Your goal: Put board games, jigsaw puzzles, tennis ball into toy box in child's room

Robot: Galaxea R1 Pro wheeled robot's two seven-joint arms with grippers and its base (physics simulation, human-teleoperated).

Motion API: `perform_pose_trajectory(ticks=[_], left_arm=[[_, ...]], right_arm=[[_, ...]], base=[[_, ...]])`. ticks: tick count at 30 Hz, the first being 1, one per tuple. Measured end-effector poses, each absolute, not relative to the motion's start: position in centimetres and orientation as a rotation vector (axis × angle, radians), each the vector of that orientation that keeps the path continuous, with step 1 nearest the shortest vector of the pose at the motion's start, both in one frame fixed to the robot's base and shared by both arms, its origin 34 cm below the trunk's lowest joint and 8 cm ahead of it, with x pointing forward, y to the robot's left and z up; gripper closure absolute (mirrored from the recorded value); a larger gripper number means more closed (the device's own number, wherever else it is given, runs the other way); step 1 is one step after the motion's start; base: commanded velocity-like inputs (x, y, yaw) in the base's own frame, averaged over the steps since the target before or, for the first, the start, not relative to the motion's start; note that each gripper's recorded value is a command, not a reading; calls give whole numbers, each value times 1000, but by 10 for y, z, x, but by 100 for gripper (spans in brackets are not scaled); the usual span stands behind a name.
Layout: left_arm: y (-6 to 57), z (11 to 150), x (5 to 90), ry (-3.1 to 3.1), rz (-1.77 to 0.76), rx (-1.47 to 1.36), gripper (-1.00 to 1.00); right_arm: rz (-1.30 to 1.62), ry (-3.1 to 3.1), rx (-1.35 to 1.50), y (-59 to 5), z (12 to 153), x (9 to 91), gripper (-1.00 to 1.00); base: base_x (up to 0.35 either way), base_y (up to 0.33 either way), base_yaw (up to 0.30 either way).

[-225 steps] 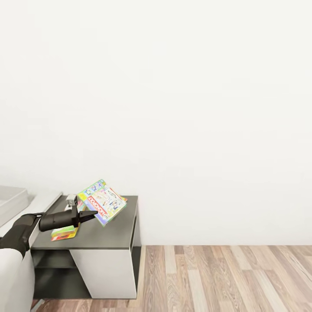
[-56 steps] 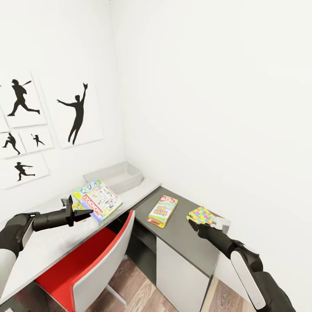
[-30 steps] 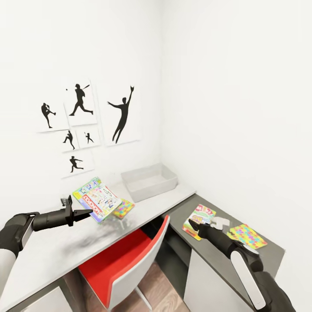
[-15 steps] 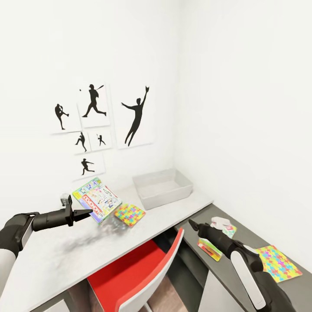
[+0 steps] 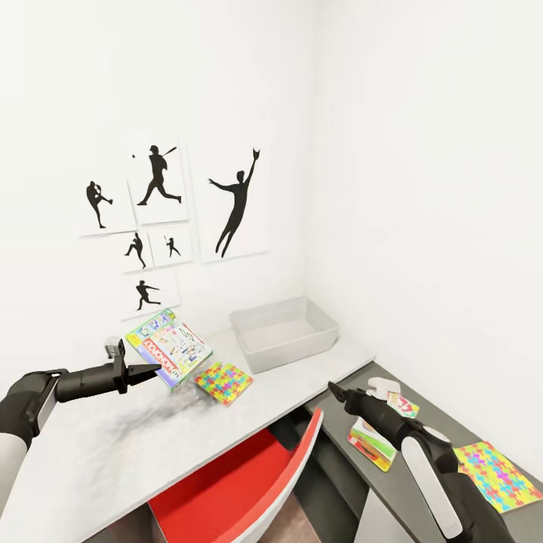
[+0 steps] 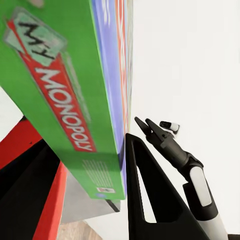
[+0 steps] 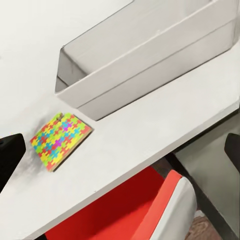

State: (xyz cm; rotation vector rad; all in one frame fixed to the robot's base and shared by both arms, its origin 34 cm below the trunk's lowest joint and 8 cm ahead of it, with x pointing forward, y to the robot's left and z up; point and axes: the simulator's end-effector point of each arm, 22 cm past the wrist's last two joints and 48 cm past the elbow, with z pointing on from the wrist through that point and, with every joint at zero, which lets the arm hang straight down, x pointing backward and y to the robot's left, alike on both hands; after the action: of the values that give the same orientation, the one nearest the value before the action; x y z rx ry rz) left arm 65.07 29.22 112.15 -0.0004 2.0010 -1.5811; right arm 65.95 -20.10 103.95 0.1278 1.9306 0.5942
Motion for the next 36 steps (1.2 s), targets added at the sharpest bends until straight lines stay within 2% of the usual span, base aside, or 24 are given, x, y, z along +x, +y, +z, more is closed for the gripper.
perform_pose_trajectory(ticks=[10,20,36], left_arm=[[292,1121,651,2001,-1582,0,100],[292,1121,651,2001,-1583,-1,100],[289,1120,651,2002,-1586,3,100]], right_arm=[[594,1931,128,-201,1040,659,-100],[596,1930,125,-201,1039,660,-100],[597,1930,124,-201,1040,659,-100]], base=[[199,0,4],[96,0,157],[189,0,8]])
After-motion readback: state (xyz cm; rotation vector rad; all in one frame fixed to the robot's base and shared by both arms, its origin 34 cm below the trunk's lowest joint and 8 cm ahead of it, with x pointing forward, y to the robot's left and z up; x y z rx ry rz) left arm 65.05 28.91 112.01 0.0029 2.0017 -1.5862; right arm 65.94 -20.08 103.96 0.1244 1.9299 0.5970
